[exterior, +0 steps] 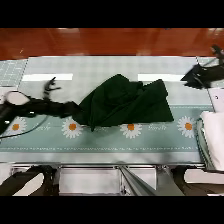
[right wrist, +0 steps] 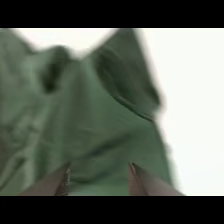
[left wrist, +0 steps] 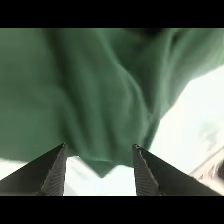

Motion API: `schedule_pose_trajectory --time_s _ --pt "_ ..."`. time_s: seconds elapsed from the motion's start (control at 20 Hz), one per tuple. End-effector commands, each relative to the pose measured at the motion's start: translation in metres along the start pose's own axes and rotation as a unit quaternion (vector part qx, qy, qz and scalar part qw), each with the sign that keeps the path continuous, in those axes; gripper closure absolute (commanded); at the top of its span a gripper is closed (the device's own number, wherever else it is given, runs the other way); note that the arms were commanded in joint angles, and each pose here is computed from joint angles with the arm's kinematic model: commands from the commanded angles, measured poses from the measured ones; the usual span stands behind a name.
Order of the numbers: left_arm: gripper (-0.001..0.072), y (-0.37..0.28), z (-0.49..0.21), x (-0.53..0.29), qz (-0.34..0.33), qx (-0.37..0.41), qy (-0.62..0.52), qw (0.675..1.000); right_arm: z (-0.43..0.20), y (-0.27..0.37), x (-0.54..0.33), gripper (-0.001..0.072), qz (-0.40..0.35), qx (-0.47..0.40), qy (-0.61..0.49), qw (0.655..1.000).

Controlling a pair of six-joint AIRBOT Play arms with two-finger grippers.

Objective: Fold the shirts.

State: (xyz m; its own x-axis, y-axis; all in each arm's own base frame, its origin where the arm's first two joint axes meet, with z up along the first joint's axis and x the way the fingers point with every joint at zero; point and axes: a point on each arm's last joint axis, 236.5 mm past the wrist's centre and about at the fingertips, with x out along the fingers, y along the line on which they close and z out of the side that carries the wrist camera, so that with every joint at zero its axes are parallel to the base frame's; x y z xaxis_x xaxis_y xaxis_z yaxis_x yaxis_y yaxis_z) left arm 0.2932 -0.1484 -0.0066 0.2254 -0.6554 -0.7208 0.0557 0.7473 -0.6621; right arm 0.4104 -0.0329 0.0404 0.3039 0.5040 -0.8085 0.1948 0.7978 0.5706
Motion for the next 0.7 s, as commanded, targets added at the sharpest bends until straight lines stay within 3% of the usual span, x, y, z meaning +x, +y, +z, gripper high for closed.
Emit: schedule_pose_trajectory --time_s 0.0,0.15,0.35,0.65 --pt "0.0207 0.051 0.021 -0.057 0.018 -0.096 -0.056 0.994 -0.031 -0.054 -0.029 0.0298 -0.058 0.066 -0.048 0.995" --pt "0.0205 0.087 0.012 -0.057 0.024 -0.201 -0.068 0.977 -0.094 -0.082 0.007 0.0298 -0.071 0.092 -0.04 0.992" --pt "0.0205 0.093 -0.015 -0.019 0.015 -0.228 0.006 0.973 -0.149 -0.082 0.044 0.0298 -0.04 0.114 0.007 0.993" --pt "0.0205 0.087 -0.028 0.033 0.0 -0.26 0.066 0.963 -0.162 -0.079 0.054 0.0299 -0.025 0.122 0.022 0.992"
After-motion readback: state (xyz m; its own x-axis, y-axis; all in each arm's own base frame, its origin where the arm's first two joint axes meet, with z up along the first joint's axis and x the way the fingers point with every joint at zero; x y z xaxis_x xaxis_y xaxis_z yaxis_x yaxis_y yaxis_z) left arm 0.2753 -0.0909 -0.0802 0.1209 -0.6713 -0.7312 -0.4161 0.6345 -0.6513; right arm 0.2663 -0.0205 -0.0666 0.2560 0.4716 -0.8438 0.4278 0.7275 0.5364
